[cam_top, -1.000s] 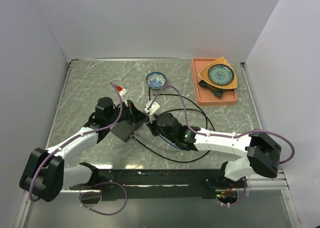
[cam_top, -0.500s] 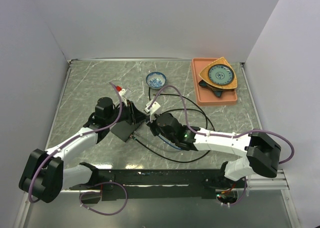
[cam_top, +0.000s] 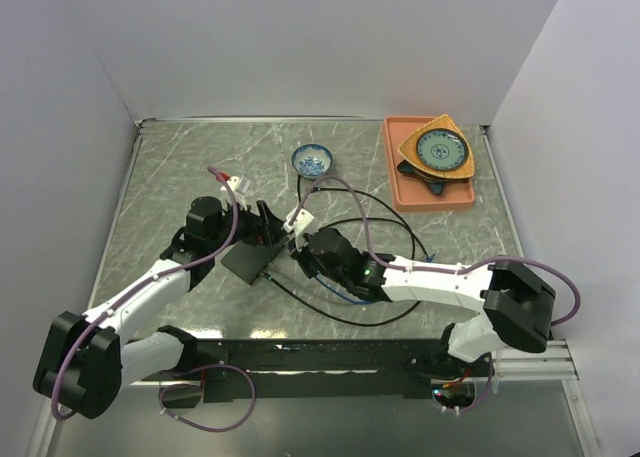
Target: Insert the plug into the switch port
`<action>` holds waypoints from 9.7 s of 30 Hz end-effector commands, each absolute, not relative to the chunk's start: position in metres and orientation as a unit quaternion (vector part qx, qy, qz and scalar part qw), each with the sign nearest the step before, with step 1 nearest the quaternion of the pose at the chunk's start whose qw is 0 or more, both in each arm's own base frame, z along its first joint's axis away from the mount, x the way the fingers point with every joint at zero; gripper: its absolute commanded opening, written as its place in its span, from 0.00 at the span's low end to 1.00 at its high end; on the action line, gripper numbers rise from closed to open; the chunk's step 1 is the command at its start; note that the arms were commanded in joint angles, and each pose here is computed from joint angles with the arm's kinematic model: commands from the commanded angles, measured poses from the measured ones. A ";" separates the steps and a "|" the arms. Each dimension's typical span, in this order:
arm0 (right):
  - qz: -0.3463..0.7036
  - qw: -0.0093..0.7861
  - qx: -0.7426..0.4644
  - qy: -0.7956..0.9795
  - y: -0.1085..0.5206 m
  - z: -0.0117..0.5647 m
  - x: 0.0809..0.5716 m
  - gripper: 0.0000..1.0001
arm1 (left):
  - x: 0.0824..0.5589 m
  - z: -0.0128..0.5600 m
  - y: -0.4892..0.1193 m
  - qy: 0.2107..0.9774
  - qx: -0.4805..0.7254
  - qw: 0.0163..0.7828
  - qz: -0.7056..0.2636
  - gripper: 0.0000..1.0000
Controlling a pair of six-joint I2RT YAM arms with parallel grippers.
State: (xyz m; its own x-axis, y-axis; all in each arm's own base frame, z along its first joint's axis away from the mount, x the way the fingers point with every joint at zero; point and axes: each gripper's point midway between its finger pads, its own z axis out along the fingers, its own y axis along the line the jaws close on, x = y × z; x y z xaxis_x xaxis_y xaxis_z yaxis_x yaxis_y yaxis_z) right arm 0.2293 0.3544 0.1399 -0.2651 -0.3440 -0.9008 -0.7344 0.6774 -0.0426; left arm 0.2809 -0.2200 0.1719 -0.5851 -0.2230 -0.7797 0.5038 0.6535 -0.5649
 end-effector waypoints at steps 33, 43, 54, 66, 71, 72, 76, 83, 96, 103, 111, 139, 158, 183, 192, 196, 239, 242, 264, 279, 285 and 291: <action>0.180 0.275 -0.441 0.835 0.382 0.028 0.248 0.00 | 0.329 0.067 -0.120 0.871 -0.091 0.366 -0.315 0.76; 0.180 0.280 -0.432 0.838 0.390 0.029 0.257 0.00 | 0.330 0.056 -0.123 0.878 -0.088 0.346 -0.318 0.70; 0.171 0.284 -0.424 0.843 0.397 0.034 0.273 0.00 | 0.331 0.053 -0.123 0.880 -0.089 0.342 -0.316 0.68; 0.168 0.292 -0.421 0.842 0.396 0.046 0.278 0.00 | 0.331 0.050 -0.126 0.882 -0.085 0.334 -0.322 0.66; 0.167 0.297 -0.423 0.840 0.400 0.052 0.281 0.00 | 0.330 0.050 -0.129 0.881 -0.080 0.329 -0.331 0.66; 0.168 0.297 -0.422 0.840 0.400 0.054 0.281 0.00 | 0.330 0.049 -0.129 0.881 -0.080 0.328 -0.330 0.66; 0.173 0.300 -0.425 0.836 0.404 0.059 0.282 0.00 | 0.330 0.050 -0.129 0.880 -0.080 0.328 -0.333 0.66; 0.177 0.286 -0.432 0.837 0.410 0.050 0.280 0.00 | 0.329 0.050 -0.133 0.879 -0.073 0.325 -0.342 0.66; 0.175 0.302 -0.437 0.829 0.421 0.062 0.290 0.00 | 0.327 0.044 -0.142 0.884 -0.058 0.308 -0.346 0.64; 0.177 0.316 -0.433 0.825 0.425 0.068 0.296 0.00 | 0.327 0.041 -0.151 0.890 -0.045 0.296 -0.343 0.61; 0.191 0.339 -0.412 0.824 0.436 0.077 0.303 0.00 | 0.324 0.038 -0.156 0.892 -0.036 0.288 -0.346 0.57; 0.251 0.407 -0.350 0.806 0.475 0.128 0.344 0.00 | 0.312 0.033 -0.172 0.891 -0.009 0.243 -0.384 0.48; 0.276 0.426 -0.344 0.790 0.497 0.152 0.365 0.00 | 0.307 0.027 -0.178 0.891 0.004 0.222 -0.397 0.36; 0.286 0.494 -0.334 0.750 0.503 0.200 0.381 0.00 | 0.300 0.015 -0.191 0.902 0.025 0.191 -0.386 0.24; 0.300 0.520 -0.340 0.724 0.504 0.217 0.381 0.00 | 0.295 0.004 -0.200 0.910 0.038 0.167 -0.377 0.19; 0.308 0.529 -0.353 0.708 0.508 0.221 0.379 0.00 | 0.295 0.003 -0.202 0.911 0.040 0.161 -0.377 0.11; 0.214 0.488 -0.329 0.780 0.410 0.170 0.301 0.92 | 0.338 0.101 -0.122 0.886 -0.124 0.395 -0.210 0.96; 0.222 0.498 -0.305 0.781 0.396 0.185 0.302 0.99 | 0.335 0.117 -0.117 0.873 -0.133 0.418 -0.212 0.96; 0.220 0.482 -0.175 0.830 0.315 0.169 0.340 0.99 | 0.291 0.264 -0.091 0.728 -0.155 0.610 -0.272 0.96; 0.163 0.425 -0.188 0.870 0.325 0.123 0.367 0.98 | 0.270 0.291 -0.077 0.680 -0.172 0.654 -0.283 0.96; 0.123 0.403 -0.188 0.887 0.342 0.112 0.399 0.94 | 0.272 0.289 -0.080 0.687 -0.166 0.649 -0.281 0.96; 0.101 0.371 -0.178 0.906 0.347 0.089 0.412 0.83 | 0.275 0.287 -0.083 0.695 -0.156 0.645 -0.279 0.96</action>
